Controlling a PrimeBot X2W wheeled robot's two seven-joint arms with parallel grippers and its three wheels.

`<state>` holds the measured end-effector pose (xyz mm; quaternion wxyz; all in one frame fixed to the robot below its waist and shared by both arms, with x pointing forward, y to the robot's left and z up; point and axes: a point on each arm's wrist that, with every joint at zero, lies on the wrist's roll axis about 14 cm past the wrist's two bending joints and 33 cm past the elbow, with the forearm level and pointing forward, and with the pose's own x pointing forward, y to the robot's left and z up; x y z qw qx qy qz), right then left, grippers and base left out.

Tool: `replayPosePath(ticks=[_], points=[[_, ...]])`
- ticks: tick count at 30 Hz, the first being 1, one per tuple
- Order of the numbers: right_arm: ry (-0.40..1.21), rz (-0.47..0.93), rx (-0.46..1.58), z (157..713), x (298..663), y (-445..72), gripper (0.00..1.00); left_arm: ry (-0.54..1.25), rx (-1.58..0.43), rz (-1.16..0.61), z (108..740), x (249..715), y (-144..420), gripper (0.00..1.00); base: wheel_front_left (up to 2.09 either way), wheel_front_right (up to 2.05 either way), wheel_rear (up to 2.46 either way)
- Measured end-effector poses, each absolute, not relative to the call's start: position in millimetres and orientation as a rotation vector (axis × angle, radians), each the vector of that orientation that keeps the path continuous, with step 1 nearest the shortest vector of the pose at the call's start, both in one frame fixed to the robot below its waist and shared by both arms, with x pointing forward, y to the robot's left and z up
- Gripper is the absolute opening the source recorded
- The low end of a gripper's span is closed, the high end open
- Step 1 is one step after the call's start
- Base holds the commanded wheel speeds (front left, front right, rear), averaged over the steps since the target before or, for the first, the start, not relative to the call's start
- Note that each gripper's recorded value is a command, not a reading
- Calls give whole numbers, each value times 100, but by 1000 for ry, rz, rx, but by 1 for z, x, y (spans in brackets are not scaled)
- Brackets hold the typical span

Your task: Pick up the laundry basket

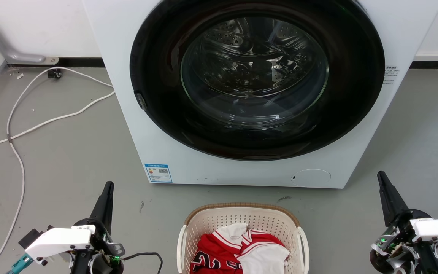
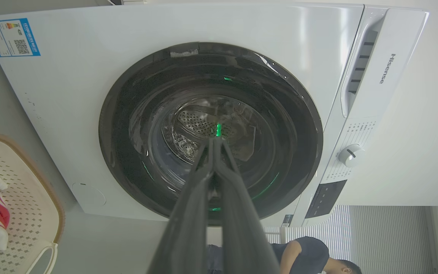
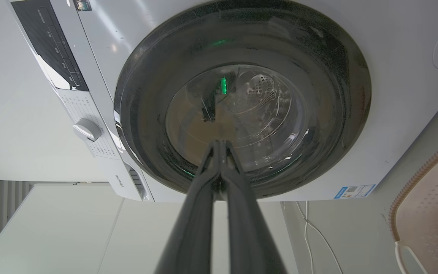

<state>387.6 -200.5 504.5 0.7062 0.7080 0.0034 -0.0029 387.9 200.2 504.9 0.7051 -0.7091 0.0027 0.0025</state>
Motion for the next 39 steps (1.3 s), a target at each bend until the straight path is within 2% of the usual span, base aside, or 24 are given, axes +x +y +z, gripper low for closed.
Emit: replayPosePath(ticks=[25, 26, 32, 39], points=[[7, -7, 1574, 504, 388, -201, 0, 6, -1576, 6, 505, 388, 200, 0, 0, 0, 0], [9, -9, 1574, 504, 387, -201, 100, 9, -1576, 8, 504, 388, 200, 100, 0, 0, 0], [72, -85, 1582, 474, 373, -200, 100, 77, -1585, 83, 473, 373, 198, 100, 0, 0, 0], [41, -84, 1550, 481, 373, -201, 100, 49, -1565, 89, 478, 374, 199, 100, 0, 0, 0]])
